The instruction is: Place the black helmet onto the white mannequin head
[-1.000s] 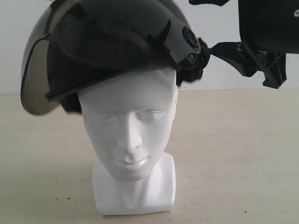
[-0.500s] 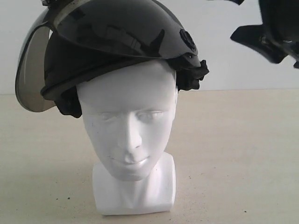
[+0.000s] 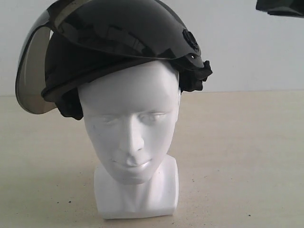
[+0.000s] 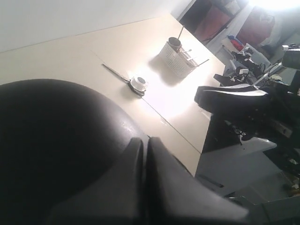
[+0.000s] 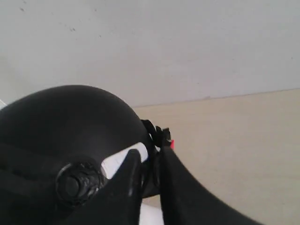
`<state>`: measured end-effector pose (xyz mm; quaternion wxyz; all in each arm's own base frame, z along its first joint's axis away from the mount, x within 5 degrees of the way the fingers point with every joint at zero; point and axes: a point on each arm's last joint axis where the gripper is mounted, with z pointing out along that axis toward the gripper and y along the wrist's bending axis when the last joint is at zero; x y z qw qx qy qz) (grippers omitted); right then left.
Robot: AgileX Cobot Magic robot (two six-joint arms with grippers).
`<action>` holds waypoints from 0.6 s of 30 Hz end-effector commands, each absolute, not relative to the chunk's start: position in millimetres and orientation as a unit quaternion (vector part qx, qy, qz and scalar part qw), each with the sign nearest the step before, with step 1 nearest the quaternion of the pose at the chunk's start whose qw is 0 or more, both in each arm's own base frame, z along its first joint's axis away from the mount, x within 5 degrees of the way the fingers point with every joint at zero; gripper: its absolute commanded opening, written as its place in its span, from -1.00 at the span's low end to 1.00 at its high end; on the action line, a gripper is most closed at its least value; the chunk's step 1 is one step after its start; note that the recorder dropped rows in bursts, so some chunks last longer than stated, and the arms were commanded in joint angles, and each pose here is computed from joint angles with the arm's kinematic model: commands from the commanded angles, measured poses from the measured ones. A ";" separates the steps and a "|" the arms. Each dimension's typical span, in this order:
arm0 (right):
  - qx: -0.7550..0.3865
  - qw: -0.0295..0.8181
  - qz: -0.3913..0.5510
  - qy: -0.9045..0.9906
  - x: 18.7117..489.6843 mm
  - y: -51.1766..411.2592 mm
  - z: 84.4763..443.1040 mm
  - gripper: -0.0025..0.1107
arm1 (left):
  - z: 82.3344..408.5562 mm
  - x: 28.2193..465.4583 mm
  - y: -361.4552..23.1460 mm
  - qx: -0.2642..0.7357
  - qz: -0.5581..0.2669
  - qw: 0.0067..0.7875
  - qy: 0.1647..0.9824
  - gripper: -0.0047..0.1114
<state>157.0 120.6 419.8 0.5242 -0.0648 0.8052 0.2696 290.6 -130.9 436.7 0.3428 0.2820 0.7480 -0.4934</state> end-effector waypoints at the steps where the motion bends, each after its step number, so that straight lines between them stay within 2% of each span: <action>1: -0.092 0.517 0.237 0.818 157.1 119.2 416.5 -0.95 | 439.5 285.8 -132.0 0.282 -0.498 0.340 0.746 -0.84; 5: -0.107 0.532 0.253 0.801 157.3 123.1 420.7 -0.96 | 441.5 284.8 -132.3 0.277 -0.506 0.339 0.743 -0.84; 10: -0.196 0.558 0.297 0.750 155.1 140.7 427.7 -0.96 | 442.2 281.5 -139.3 0.282 -0.515 0.332 0.738 -0.84; 18: -0.204 0.574 0.294 0.736 172.6 156.3 421.3 -0.96 | 442.2 280.3 -141.6 0.285 -0.516 0.329 0.737 -0.84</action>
